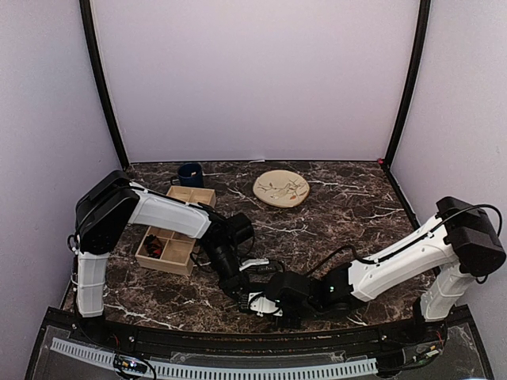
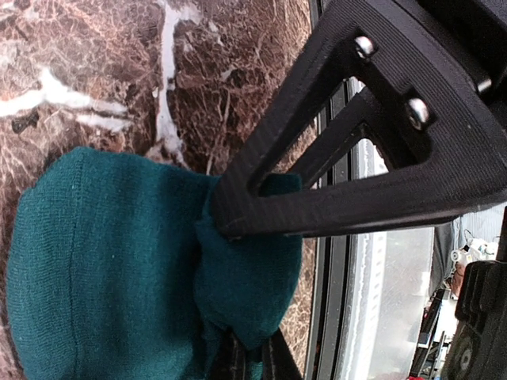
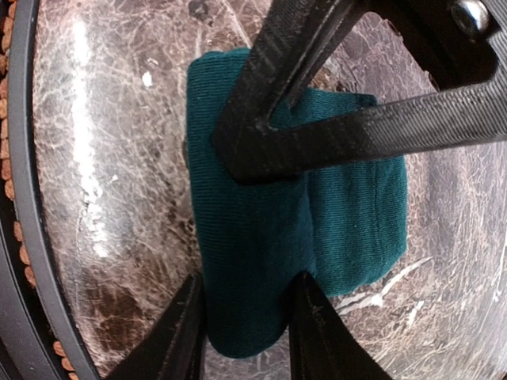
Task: Roll the socks
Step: Roll the sock at the center of the board.
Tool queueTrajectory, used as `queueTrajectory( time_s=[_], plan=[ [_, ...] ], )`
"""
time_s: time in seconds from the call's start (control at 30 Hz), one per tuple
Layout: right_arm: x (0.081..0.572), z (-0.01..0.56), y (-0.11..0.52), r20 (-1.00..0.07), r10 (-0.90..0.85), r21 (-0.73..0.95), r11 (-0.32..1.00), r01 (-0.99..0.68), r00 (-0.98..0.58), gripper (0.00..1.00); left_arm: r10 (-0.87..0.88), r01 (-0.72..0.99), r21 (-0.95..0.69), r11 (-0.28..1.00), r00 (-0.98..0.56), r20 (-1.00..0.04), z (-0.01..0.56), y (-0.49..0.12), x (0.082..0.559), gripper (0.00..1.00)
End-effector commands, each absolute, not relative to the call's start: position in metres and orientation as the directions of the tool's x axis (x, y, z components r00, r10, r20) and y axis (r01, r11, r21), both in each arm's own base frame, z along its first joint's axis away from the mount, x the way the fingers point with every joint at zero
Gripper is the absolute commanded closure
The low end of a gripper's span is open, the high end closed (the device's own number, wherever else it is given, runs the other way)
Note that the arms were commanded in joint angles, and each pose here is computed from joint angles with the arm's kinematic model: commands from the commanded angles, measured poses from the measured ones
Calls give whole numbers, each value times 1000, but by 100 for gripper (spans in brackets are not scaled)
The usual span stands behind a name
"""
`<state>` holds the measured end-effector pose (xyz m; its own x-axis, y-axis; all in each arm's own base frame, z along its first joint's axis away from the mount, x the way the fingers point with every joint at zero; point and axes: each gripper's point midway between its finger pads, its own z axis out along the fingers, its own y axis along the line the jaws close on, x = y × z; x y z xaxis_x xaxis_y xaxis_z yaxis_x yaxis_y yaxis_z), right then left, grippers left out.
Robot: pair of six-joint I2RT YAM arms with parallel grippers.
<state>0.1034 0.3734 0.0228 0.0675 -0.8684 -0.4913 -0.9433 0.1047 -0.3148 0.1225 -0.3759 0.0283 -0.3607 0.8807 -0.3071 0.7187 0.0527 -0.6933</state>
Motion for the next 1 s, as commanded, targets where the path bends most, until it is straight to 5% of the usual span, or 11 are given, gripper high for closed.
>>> queueTrajectory(
  time_s=[0.0, 0.23, 0.33, 0.53, 0.97],
  plan=[
    [111, 24, 380, -493, -867, -321, 105, -941, 71, 70, 909, 714, -692, 104, -351, -225, 11, -360, 118, 100],
    [115, 15, 372, -473, -880, -290, 114, -950, 39, 89, 908, 727, -676, 120, -356, -221, 9, -360, 122, 99],
    [115, 12, 369, -466, -885, -265, 117, -957, 21, 95, 905, 735, -665, 137, -365, -218, 9, -359, 125, 91],
    [113, 3, 367, -448, -894, -212, 117, -970, -10, 98, 895, 771, -614, 172, -383, -229, 11, -353, 134, 74],
    [109, 3, 372, -447, -894, -165, 103, -981, -19, 100, 834, 790, -572, 220, -457, -310, 32, -346, 148, 66]
  ],
)
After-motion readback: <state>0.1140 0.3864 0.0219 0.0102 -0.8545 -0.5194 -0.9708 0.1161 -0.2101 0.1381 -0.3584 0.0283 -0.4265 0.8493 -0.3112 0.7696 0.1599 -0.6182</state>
